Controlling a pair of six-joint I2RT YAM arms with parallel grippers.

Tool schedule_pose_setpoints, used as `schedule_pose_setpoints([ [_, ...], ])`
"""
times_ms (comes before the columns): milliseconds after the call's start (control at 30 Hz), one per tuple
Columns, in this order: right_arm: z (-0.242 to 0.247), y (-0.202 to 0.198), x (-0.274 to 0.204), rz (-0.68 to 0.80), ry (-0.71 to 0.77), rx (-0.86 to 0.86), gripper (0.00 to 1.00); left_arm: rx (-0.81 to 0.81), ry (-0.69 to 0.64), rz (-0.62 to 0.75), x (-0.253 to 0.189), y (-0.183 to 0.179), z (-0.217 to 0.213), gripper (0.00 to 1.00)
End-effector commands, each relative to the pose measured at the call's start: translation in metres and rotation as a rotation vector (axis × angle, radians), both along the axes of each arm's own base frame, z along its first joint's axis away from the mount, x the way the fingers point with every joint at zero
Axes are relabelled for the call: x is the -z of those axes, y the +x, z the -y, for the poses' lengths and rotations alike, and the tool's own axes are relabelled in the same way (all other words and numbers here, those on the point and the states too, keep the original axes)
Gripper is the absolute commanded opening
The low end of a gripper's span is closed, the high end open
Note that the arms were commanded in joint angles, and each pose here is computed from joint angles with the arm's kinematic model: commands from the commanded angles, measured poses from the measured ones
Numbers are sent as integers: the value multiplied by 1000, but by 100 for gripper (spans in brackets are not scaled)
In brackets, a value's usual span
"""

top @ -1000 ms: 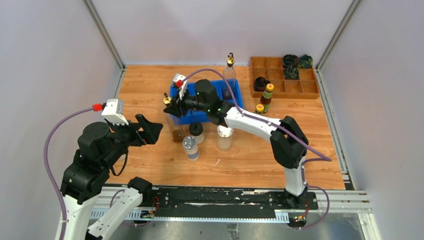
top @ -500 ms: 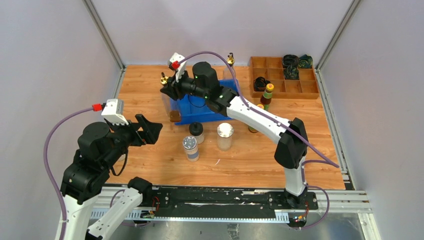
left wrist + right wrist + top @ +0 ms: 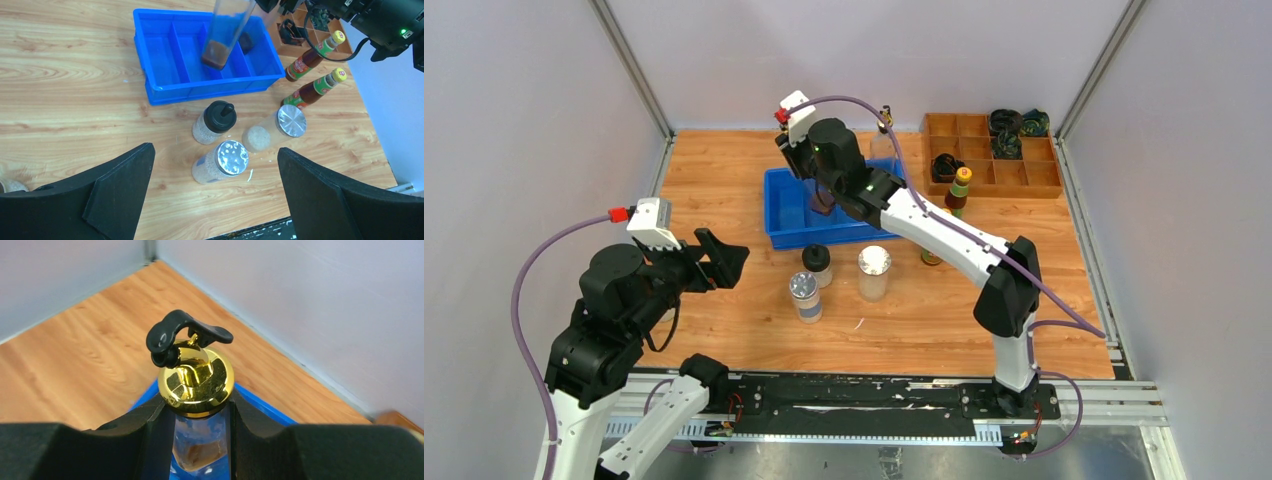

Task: Organize the condiment bottles
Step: Place the bottle in the storage box.

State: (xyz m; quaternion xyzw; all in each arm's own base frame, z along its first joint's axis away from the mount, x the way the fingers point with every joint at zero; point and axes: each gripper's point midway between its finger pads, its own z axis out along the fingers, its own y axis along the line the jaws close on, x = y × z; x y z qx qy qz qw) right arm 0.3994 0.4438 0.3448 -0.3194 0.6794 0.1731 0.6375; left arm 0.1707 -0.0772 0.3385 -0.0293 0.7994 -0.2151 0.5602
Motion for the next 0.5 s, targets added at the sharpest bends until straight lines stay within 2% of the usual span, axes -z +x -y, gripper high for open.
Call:
schedule_pose_setpoints([
  [0,68,19,-93,185,110,288,1,18,-4,19,-7,-3,2,100],
  [200,122,33,-98,222,148,487,3,23,3,10,-4,-2,3,100],
  [467,193,42,-83,175,215,652,2,30,10,-11,2,2,5,100],
])
